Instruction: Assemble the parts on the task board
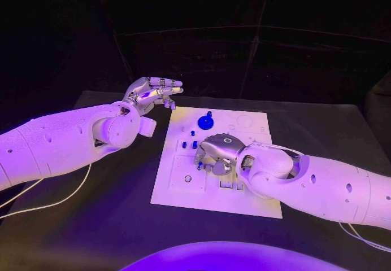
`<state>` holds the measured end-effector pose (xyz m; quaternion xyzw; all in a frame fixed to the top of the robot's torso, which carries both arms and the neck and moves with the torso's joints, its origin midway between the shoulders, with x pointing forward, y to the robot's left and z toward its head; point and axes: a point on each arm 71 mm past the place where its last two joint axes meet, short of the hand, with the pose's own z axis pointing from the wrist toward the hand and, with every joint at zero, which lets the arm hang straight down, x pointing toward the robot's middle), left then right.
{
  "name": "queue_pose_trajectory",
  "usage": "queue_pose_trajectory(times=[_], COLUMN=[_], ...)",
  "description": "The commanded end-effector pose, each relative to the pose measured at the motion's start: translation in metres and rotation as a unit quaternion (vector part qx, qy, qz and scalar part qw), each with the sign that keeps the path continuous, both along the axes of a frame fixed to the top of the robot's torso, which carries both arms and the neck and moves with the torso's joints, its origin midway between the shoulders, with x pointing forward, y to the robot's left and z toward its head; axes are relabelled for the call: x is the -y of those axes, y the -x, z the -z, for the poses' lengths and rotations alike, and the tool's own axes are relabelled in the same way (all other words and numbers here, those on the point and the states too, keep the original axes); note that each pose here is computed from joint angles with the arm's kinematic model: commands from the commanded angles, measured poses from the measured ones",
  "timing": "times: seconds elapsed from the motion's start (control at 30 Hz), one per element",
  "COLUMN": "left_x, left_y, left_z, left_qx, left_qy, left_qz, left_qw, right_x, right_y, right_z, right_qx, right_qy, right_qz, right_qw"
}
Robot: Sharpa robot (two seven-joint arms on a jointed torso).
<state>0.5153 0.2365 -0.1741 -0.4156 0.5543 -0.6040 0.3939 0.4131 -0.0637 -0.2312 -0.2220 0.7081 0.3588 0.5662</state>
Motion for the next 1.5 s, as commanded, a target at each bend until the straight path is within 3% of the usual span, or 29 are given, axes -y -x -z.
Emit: queue_pose_trajectory(times=[0.03, 1.03, 1.5], left_x=[0.0009, -0.0015, -0.0009], left_y=[-0.0002, -0.0018, -0.0018], left_z=[-0.0015, -0.0004, -0.0003], left_qx=[0.002, -0.002, -0.003], left_qy=[0.004, 0.003, 0.003], left_qz=[0.004, 0.004, 0.006], left_qw=[1.000, 1.000, 1.000], right_x=[-0.0003, -0.0006, -0.0008], right_y=[0.0014, 0.0040, 0.0016], right_z=[0.0045, 0.0022, 0.0075], right_qx=[-0.006, 0.005, -0.007], right_qy=[0.019, 0.003, 0.030], right_qz=[-0.006, -0.008, -0.004], right_qw=[1.000, 1.000, 1.000])
